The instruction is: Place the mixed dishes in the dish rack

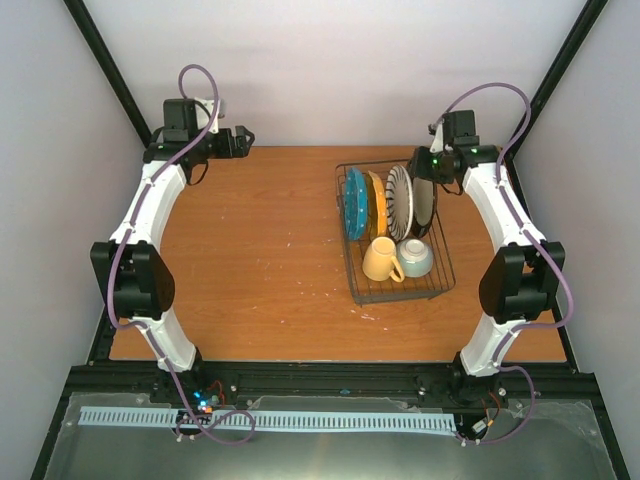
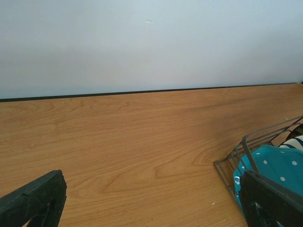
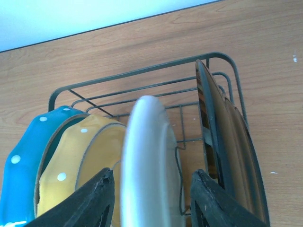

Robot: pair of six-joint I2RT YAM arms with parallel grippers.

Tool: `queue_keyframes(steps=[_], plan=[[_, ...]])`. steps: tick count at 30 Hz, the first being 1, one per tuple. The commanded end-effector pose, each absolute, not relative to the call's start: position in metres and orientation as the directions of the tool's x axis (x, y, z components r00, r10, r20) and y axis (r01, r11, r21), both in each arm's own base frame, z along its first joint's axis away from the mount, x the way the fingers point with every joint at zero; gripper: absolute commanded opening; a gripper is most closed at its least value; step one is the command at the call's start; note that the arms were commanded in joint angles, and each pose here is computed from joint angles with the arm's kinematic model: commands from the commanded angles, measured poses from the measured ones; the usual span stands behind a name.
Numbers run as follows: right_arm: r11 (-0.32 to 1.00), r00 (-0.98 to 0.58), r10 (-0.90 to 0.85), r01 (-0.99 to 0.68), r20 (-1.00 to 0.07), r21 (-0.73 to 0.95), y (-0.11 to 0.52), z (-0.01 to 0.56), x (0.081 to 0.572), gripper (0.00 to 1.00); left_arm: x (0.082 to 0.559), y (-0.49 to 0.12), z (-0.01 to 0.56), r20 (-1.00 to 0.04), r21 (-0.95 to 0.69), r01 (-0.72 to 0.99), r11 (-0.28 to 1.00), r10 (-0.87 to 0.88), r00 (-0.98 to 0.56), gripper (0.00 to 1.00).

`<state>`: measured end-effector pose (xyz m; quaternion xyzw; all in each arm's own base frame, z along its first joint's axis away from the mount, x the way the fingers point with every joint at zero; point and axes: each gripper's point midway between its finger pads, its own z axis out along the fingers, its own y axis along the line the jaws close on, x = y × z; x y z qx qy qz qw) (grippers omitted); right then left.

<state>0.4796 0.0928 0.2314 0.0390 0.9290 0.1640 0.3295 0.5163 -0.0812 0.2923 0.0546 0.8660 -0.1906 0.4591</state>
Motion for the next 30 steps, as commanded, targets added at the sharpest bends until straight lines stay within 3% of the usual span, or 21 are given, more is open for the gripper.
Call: queue_keyframes(steps=[1,30], plan=[[0.923,-0.753,0.178,-0.094,-0.633,0.372,0.100,0.244,0.481,0.46,0.522,-0.082,0.309,-0.834,-0.290,0.283,0.914,-0.096,-0.544,1.00],[0.837,-0.682,0.152,-0.296,-0.715,0.461,0.132,0.280,0.488,0.59,0.525,-0.084,0.310,-0.834,-0.300,0.284,0.911,-0.107,-0.541,1.00]])
